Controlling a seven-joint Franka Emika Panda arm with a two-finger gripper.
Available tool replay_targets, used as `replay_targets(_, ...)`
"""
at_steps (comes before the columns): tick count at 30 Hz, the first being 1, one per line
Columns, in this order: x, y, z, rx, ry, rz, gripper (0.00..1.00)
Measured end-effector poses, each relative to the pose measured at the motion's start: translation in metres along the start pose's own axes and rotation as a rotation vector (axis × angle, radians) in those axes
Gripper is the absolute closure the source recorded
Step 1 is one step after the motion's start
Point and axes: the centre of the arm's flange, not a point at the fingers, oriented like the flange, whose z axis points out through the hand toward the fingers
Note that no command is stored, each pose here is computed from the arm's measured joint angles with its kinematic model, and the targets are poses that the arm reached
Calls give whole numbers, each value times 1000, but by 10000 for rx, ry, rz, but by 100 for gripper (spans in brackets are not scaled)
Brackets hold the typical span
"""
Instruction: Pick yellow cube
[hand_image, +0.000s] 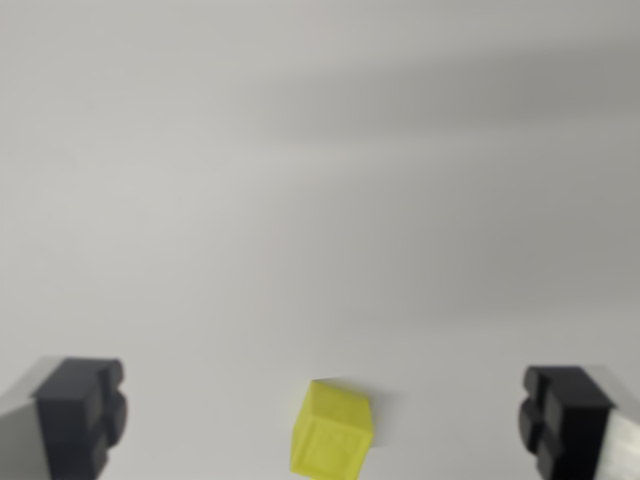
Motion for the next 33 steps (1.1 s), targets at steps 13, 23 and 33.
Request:
replay_targets(13,-18,21,31,-44,-69,444,0)
replay_targets(23,-31,36,54,-72,-114,766,0)
replay_targets(33,-45,51,78,-111,-165,1102,0)
